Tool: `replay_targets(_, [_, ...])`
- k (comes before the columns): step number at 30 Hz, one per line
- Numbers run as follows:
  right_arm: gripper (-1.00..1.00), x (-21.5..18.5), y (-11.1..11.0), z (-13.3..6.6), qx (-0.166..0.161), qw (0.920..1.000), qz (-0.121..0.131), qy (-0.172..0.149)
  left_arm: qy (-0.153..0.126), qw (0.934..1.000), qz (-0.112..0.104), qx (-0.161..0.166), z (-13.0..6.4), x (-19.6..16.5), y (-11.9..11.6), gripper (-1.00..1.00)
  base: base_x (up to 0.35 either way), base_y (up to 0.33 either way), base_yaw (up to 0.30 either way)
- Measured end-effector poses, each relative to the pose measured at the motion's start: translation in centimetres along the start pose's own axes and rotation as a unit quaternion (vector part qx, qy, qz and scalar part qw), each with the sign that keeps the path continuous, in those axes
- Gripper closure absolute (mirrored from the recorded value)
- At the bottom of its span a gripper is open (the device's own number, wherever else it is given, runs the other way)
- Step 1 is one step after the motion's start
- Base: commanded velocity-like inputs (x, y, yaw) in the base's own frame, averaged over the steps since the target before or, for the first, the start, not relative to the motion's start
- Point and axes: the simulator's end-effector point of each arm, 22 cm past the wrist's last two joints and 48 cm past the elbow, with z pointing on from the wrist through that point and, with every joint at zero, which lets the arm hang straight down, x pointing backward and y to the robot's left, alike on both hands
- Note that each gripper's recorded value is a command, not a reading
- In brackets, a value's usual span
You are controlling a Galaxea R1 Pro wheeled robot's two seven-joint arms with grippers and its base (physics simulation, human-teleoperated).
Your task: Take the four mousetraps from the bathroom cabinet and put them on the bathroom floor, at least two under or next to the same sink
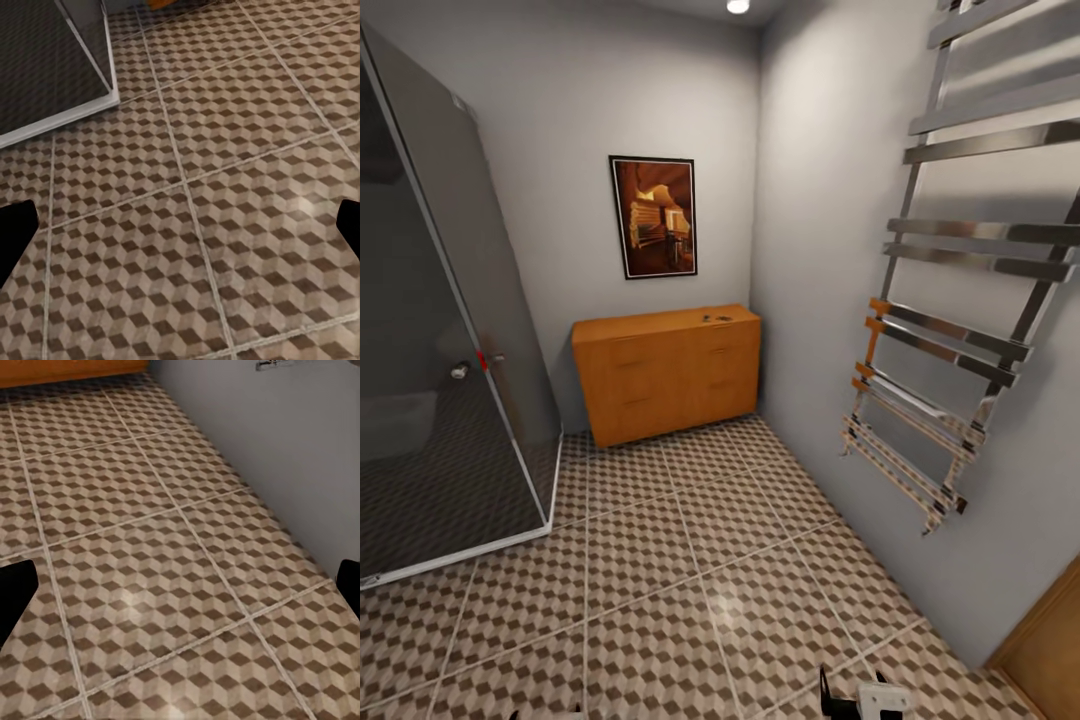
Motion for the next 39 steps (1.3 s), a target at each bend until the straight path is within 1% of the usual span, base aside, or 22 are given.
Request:
replay_targets(11, [-1.00, 0.00, -0.01, -0.01, 0.000, 1.0000, 0.000, 0.000, 0.000, 1.0000, 0.000, 0.000, 0.00, -0.01, 0.00, -1.00, 0.296, 0.000, 0.006])
replay_targets(25, [-1.00, 0.01, -0.03, -0.01, 0.001, 1.0000, 0.000, 0.000, 0.000, 1.0000, 0.000, 0.000, -0.01, 0.00, 0.02, -1.00, 0.306, 0.000, 0.103])
replay_targets(39, [-1.00, 0.01, -0.03, -0.01, 0.001, 1.0000, 0.000, 0.000, 0.000, 1.0000, 0.000, 0.000, 0.00, -0.01, 0.00, -1.00, 0.306, 0.000, 0.018])
